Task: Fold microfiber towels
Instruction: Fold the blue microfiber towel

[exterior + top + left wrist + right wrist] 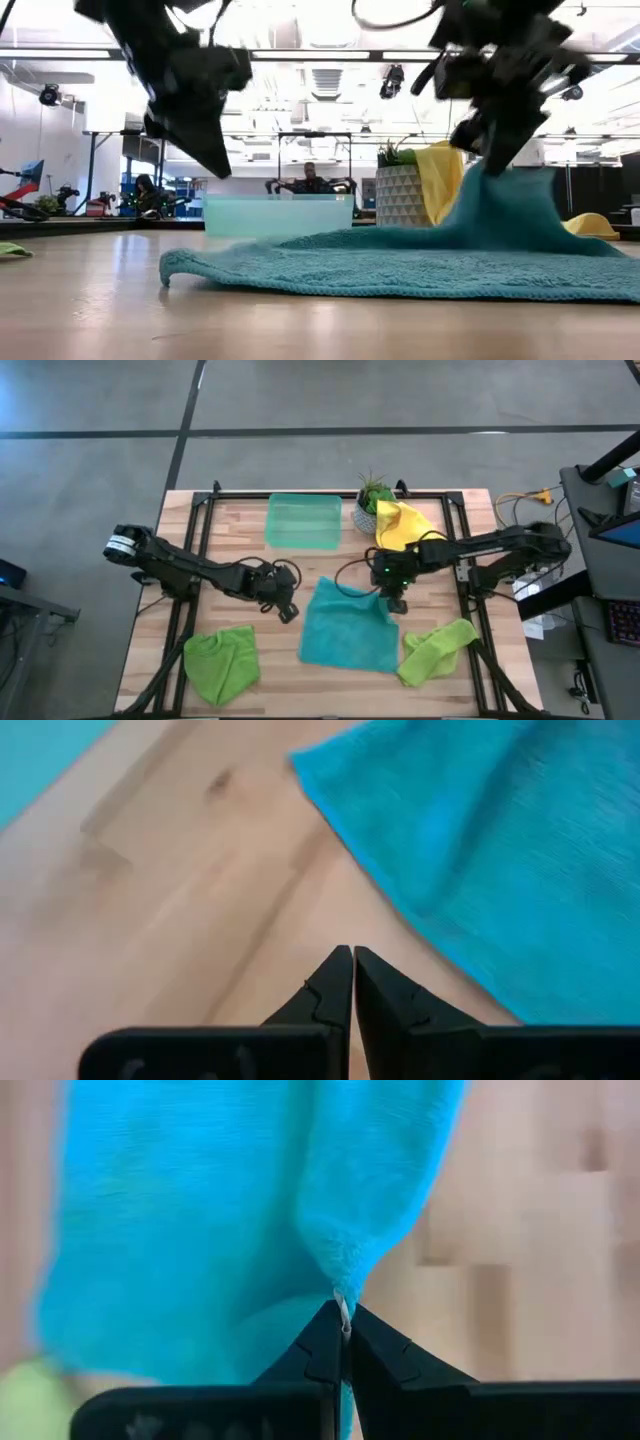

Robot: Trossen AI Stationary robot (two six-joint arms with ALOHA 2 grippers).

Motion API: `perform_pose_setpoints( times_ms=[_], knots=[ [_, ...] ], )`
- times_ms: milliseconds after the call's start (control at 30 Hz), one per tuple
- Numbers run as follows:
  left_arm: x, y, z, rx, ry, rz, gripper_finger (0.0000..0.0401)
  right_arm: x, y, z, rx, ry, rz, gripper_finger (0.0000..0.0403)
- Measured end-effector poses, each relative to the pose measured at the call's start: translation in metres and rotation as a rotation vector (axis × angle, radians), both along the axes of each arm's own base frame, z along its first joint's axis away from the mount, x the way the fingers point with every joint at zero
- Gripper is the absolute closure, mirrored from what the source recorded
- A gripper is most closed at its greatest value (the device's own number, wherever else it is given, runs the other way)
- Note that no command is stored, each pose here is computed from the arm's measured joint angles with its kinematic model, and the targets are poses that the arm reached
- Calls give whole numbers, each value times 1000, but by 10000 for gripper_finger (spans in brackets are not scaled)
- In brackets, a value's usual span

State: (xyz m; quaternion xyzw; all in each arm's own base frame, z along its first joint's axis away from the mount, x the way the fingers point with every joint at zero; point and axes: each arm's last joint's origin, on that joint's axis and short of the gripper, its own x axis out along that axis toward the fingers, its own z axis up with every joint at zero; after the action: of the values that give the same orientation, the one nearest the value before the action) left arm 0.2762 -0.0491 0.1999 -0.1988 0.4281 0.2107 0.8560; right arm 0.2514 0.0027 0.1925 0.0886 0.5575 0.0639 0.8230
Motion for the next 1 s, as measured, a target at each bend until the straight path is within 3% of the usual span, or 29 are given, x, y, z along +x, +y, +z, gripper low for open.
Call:
perform_pose_setpoints(
  times_ms=[400,533,767,1000],
  knots=[
    [14,27,1,-7,-175,87,401,21,-24,-25,-96,130,-105,382],
    [23,28,-4,-44,-239,21,401,18,-33,-18,-81,115,-181,333],
    [48,33,-43,-102,-238,-69,401,-2,-34,22,-54,-16,-269,227],
    [64,45,-75,-104,-167,-17,401,-41,-22,45,34,-133,-399,199]
  ],
)
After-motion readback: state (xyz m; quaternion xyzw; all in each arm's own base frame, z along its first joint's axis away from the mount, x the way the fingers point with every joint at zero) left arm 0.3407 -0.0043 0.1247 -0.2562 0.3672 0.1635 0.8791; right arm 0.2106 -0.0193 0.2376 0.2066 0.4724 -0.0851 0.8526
